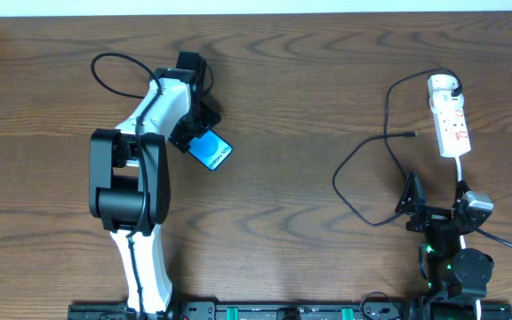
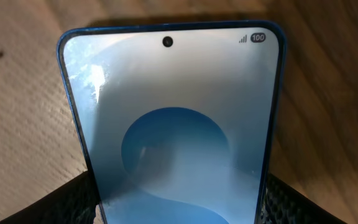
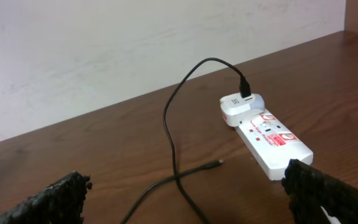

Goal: Plug charger to phone and switch on socket
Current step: 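Lower the left gripper and grasp the phone's top edge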

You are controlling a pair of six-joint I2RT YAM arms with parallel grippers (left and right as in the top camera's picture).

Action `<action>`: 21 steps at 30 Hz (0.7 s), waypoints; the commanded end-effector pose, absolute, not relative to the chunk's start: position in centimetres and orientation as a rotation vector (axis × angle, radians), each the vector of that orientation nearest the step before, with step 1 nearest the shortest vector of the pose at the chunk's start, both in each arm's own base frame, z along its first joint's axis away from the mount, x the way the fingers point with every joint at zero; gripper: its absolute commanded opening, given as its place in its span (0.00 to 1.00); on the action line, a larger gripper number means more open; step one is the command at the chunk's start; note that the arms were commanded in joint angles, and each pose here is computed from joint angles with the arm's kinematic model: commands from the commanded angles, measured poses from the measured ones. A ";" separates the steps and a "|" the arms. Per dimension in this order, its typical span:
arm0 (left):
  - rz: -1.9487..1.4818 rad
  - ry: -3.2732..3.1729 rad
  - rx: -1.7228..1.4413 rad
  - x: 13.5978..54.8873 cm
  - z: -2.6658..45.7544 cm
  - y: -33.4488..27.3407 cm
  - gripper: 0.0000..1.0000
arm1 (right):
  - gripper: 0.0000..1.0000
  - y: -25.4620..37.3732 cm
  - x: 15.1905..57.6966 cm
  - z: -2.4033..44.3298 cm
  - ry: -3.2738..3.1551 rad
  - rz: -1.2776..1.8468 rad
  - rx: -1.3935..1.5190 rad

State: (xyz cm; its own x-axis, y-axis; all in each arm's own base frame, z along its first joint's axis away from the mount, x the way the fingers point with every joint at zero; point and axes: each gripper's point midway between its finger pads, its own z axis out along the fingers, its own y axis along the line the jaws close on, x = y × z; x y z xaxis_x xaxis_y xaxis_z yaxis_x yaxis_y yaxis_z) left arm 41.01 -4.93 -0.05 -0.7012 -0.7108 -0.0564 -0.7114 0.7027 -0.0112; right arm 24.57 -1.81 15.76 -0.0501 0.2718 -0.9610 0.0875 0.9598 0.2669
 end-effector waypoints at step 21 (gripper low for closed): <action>-0.274 3.019 -0.785 38.7 6.3 -7.7 0.66 | 0.99 -1.6 24.6 15.6 1.625 0.164 0.278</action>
